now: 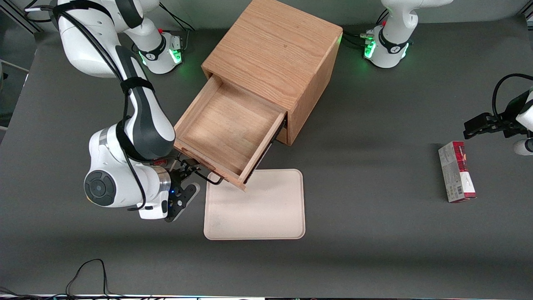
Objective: Open upper drawer
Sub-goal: 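Keep pulling the drawer handle further out toward the white tray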
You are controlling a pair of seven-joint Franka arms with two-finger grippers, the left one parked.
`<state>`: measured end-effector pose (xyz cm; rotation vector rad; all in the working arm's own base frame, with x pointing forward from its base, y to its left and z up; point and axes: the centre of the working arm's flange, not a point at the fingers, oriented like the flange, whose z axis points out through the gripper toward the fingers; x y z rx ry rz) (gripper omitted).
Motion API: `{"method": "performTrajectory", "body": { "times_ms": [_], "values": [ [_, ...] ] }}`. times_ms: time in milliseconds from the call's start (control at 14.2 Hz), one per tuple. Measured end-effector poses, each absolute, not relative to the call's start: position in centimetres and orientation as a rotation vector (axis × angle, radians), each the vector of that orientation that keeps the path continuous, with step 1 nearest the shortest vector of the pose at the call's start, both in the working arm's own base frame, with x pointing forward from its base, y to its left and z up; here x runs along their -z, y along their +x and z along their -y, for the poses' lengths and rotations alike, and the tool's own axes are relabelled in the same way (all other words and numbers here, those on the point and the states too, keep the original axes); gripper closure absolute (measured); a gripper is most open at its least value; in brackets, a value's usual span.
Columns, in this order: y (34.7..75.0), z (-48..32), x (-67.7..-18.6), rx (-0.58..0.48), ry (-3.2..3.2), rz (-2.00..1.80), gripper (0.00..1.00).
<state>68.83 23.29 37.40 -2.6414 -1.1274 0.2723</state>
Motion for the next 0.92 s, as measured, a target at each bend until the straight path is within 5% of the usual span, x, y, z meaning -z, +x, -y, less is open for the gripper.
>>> {"method": "performTrajectory", "body": {
  "times_ms": [917],
  "values": [
    [69.2,-23.5,-39.9,-0.229,-2.636,1.144,0.0]
  ]
}}
